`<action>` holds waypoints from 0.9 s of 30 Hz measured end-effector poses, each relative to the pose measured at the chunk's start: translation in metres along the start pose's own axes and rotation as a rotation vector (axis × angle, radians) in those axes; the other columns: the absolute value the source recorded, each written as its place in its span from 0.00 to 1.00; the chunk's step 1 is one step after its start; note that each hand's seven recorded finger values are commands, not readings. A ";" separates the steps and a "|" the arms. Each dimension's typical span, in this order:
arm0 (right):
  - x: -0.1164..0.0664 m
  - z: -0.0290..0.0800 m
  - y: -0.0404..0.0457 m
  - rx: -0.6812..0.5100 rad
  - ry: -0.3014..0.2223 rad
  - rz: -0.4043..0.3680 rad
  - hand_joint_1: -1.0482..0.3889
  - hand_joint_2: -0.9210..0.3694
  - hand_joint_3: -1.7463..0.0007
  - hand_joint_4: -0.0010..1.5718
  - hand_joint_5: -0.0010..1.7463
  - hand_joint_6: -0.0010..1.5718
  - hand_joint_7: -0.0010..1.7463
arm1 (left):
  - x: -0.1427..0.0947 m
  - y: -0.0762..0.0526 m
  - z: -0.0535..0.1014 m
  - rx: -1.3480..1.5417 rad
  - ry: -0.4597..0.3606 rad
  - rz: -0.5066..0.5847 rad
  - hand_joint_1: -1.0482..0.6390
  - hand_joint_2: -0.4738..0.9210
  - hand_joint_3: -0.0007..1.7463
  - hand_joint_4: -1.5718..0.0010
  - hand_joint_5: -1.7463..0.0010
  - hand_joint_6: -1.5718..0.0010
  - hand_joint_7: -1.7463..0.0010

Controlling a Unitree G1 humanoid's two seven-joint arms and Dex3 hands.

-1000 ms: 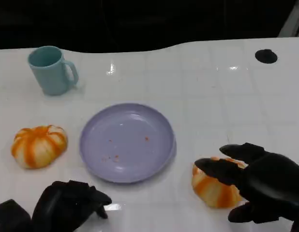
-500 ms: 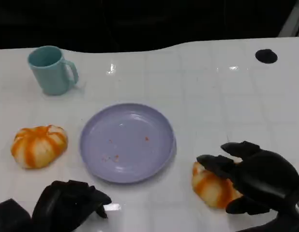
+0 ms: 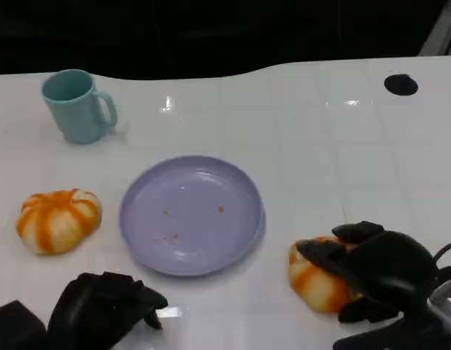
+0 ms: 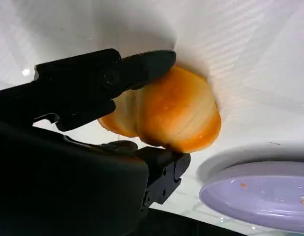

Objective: Grasp the bread from the table and place it into the plate.

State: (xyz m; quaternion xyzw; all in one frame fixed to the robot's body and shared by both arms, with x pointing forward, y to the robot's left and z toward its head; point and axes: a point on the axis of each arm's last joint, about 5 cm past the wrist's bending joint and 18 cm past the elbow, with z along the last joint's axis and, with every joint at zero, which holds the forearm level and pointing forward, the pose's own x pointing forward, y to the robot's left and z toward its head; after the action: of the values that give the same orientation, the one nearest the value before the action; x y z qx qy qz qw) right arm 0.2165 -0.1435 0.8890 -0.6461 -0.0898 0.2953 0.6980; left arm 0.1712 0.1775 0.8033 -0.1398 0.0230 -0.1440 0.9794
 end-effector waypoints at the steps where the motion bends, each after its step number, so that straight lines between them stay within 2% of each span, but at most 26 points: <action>1: 0.001 0.000 0.0012 0.000 0.000 0.001 0.37 0.00 0.94 0.13 0.08 0.21 0.02 | 0.000 0.000 0.000 0.000 0.000 0.000 0.00 0.95 0.00 0.50 0.05 0.00 0.87; 4: 0.005 -0.001 0.0039 0.012 0.000 -0.011 0.43 0.00 0.93 0.30 0.09 0.32 0.03 | 0.000 0.000 0.000 0.000 0.002 -0.001 0.00 0.95 0.00 0.49 0.05 0.00 0.87; 5: 0.007 -0.002 0.0041 0.018 -0.001 -0.020 0.46 0.00 0.93 0.38 0.10 0.38 0.04 | 0.000 0.000 0.000 0.000 0.002 -0.001 0.00 0.95 0.00 0.49 0.05 0.00 0.87; 6: 0.010 -0.002 0.0046 0.026 0.000 -0.032 0.50 0.00 0.92 0.54 0.16 0.51 0.07 | 0.000 0.000 0.000 0.000 0.002 -0.001 0.00 0.95 0.00 0.49 0.05 0.00 0.87; 7: 0.011 -0.003 0.0058 0.036 -0.001 -0.049 0.53 0.00 0.91 0.61 0.24 0.58 0.08 | 0.000 0.000 0.000 0.000 0.002 -0.001 0.00 0.95 0.00 0.49 0.05 0.00 0.87; 8: 0.013 -0.004 0.0074 0.046 -0.005 -0.073 0.55 0.00 0.88 0.61 0.43 0.67 0.09 | 0.000 0.000 0.000 0.000 0.002 -0.001 0.00 0.95 0.00 0.49 0.05 0.00 0.87; 10: 0.016 -0.007 0.0109 0.071 -0.020 -0.132 0.58 0.00 0.83 0.55 0.79 0.77 0.14 | -0.001 0.000 -0.001 0.000 0.003 0.000 0.00 0.95 0.00 0.49 0.05 0.00 0.87; 12: 0.020 -0.008 0.0139 0.089 -0.030 -0.176 0.58 0.00 0.83 0.51 0.91 0.76 0.23 | -0.001 0.000 -0.001 0.000 0.004 -0.001 0.00 0.95 0.00 0.49 0.05 0.00 0.87; 13: 0.022 -0.009 0.0144 0.090 -0.034 -0.189 0.59 0.00 0.83 0.50 0.96 0.67 0.42 | 0.000 0.000 -0.001 0.000 0.003 -0.001 0.00 0.95 0.00 0.49 0.05 0.00 0.87; 16: 0.026 -0.011 0.0158 0.092 -0.041 -0.218 0.60 0.00 0.82 0.50 0.99 0.55 0.73 | 0.000 0.000 0.000 0.000 0.001 0.000 0.00 0.95 0.00 0.49 0.05 0.00 0.87; 18: 0.028 -0.011 0.0173 0.099 -0.045 -0.241 0.60 0.00 0.81 0.50 1.00 0.52 0.79 | 0.000 0.000 0.000 -0.001 0.000 0.000 0.00 0.95 0.00 0.49 0.05 0.00 0.87; 21: 0.028 -0.011 0.0203 0.109 -0.044 -0.273 0.60 0.04 0.79 0.51 1.00 0.54 0.74 | 0.000 0.000 0.000 -0.001 0.000 0.000 0.00 0.95 0.00 0.49 0.06 0.00 0.88; 22: 0.028 -0.011 0.0215 0.113 -0.046 -0.287 0.61 0.09 0.76 0.52 1.00 0.56 0.72 | 0.000 0.000 0.000 -0.001 0.000 0.000 0.00 0.95 0.00 0.49 0.06 0.00 0.88; 24: 0.027 -0.012 0.0253 0.127 -0.055 -0.329 0.64 0.24 0.59 0.54 1.00 0.58 0.73 | 0.000 0.000 0.000 0.000 0.001 0.000 0.00 0.95 0.00 0.49 0.06 0.00 0.87; 25: 0.026 -0.012 0.0281 0.142 -0.065 -0.356 0.65 0.32 0.49 0.56 1.00 0.54 0.82 | 0.000 0.000 0.000 0.000 0.001 0.000 0.00 0.95 0.00 0.49 0.06 0.00 0.87; 27: 0.025 -0.013 0.0338 0.175 -0.081 -0.421 0.65 0.40 0.41 0.58 1.00 0.51 0.90 | 0.000 0.000 0.000 0.001 0.000 0.000 0.00 0.95 0.00 0.49 0.06 0.00 0.87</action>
State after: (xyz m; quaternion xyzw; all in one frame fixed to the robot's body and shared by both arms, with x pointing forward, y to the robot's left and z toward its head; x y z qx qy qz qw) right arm 0.2334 -0.1419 0.8484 -0.5378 -0.2246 0.1752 0.7935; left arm 0.1707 0.1774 0.8032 -0.1395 0.0229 -0.1439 0.9795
